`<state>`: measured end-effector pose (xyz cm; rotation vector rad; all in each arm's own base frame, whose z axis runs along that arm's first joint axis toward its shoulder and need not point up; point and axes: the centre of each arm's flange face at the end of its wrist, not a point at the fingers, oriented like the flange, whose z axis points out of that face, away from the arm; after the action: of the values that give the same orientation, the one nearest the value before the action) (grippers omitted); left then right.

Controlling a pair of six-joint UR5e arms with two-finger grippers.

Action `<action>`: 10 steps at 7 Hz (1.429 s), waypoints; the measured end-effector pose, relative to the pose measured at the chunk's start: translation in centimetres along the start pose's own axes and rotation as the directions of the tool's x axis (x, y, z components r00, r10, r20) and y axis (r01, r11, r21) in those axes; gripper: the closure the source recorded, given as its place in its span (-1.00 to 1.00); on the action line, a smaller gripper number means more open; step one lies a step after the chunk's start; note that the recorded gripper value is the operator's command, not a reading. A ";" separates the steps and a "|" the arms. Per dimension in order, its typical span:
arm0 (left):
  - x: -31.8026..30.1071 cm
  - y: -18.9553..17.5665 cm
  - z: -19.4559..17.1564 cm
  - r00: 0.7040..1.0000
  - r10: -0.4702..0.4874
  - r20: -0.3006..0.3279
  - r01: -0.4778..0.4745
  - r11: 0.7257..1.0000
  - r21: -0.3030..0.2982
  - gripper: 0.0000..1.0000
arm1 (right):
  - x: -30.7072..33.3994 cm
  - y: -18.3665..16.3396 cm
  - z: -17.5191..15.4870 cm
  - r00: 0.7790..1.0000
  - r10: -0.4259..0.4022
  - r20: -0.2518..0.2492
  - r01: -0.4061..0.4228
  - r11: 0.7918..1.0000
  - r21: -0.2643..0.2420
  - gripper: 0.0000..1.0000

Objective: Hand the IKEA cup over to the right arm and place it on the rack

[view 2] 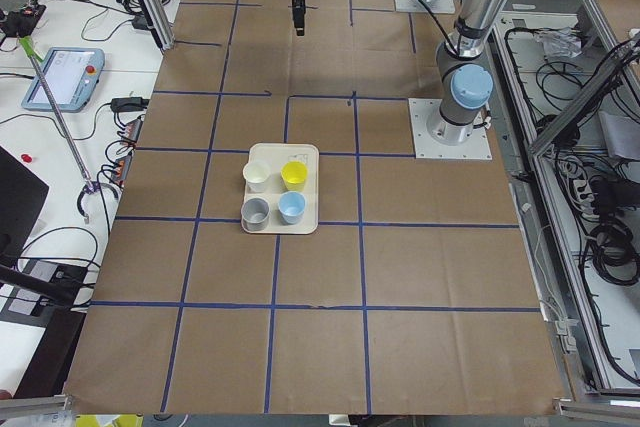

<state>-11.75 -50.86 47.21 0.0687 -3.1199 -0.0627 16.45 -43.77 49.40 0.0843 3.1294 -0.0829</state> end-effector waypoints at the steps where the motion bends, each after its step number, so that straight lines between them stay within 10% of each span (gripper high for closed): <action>1: 0.0 0.0 0.0 1.000 0.000 0.000 0.000 1.000 0.000 -1.00 | 0.0 -0.3 0.3 1.000 0.000 0.000 0.000 1.000 -0.003 -0.99; 10: 0.1 0.0 0.0 1.000 0.000 -0.005 0.000 1.000 0.000 -1.00 | -0.1 -0.5 0.4 1.000 -0.004 0.002 0.004 1.000 -0.001 -0.99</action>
<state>-11.80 -50.85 47.19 0.0688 -3.1147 -0.0632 16.51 -44.33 49.03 0.0773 3.1276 -0.0811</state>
